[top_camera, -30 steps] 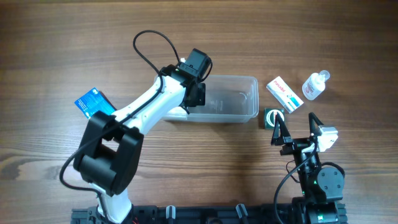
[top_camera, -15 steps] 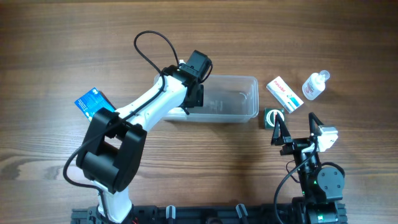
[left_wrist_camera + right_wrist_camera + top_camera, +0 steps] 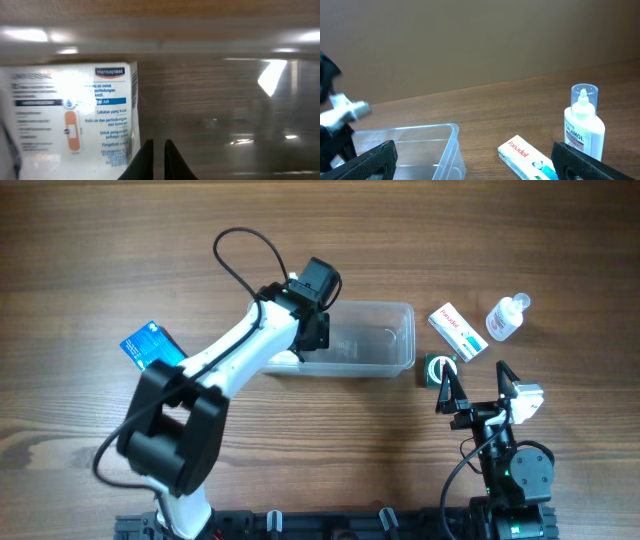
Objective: Pack container
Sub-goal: 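Open the left gripper and withdraw toward the blue box, then grasp the blue lozenge box with the left gripper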
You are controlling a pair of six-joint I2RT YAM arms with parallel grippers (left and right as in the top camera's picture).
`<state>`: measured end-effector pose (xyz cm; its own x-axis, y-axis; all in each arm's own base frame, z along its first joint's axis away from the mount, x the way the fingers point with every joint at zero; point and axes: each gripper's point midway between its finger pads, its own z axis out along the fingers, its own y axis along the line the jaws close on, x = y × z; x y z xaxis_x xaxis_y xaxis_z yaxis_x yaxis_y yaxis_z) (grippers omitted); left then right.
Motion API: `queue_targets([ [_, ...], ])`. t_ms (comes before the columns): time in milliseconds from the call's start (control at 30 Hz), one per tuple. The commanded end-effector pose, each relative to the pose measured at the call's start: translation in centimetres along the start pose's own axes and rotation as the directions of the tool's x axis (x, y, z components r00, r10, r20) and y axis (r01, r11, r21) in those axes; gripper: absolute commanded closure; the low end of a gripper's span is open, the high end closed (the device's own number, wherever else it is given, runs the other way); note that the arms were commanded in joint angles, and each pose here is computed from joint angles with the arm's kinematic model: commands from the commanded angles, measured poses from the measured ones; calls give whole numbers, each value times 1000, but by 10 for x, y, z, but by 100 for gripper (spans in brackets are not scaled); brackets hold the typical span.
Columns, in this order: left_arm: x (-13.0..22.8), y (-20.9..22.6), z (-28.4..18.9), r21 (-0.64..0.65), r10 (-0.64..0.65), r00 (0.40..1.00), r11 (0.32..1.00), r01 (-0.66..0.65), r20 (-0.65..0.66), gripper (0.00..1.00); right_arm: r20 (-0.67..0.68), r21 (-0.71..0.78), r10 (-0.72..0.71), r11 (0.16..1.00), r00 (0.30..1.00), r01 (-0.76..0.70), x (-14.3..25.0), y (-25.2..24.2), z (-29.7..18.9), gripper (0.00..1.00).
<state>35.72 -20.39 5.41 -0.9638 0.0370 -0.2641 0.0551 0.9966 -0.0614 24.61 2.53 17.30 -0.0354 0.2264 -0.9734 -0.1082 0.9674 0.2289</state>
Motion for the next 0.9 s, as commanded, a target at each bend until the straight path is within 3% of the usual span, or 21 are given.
queue_targets([
  [0, -34, -2, -65, 92, -55, 986, 995, 41, 155, 91, 0, -11, 8, 1000, 1000, -8, 0, 2, 0, 0],
  [67, -42, 18, -88, 80, -120, 972, 991, 106, 200, 92, 0, -11, 8, 1000, 1000, -8, 0, 2, 0, 0],
  [133, -48, 61, -113, 6, -247, 931, 967, 254, 268, 93, 0, -11, 8, 1000, 1000, -8, 0, 2, 0, 0],
  [267, -41, 149, -153, -84, -424, 838, 875, 477, 344, 82, 0, -11, 8, 1000, 1000, -8, 0, 2, 0, 0],
  [300, -36, 166, -158, -95, -465, 816, 847, 523, 343, 76, 0, -11, 8, 1000, 1000, -8, 0, 2, 0, 0],
  [367, -15, 217, -165, -142, -602, 726, 729, 669, 332, 67, 0, -11, 8, 1000, 1000, -8, 0, 2, 0, 0],
  [400, -8, 233, -166, -161, -637, 698, 690, 705, 327, 48, 0, -11, 8, 1000, 1000, -8, 0, 2, 0, 0],
  [433, -1, 247, -164, -181, -671, 668, 649, 739, 320, 7, 0, -11, 8, 1000, 1000, -8, 0, 2, 0, 0],
  [467, 9, 262, -161, -202, -710, 631, 600, 774, 311, 0, 0, -11, 8, 1000, 1000, -8, 0, 2, 0, 0],
  [600, 40, 299, -135, -269, -783, 559, 496, 826, 273, 0, 0, -11, 9, 1000, 1000, -9, 0, 2, 0, 0],
  [700, 56, 315, -107, -299, -807, 533, 458, 837, 256, 0, 0, -11, 8, 1000, 1000, -8, 0, 2, 0, 0],
  [867, 53, 304, -69, -244, -744, 646, 604, 759, 169, 0, 0, -11, 8, 1000, 1000, -8, 0, 2, 0, 0],
])
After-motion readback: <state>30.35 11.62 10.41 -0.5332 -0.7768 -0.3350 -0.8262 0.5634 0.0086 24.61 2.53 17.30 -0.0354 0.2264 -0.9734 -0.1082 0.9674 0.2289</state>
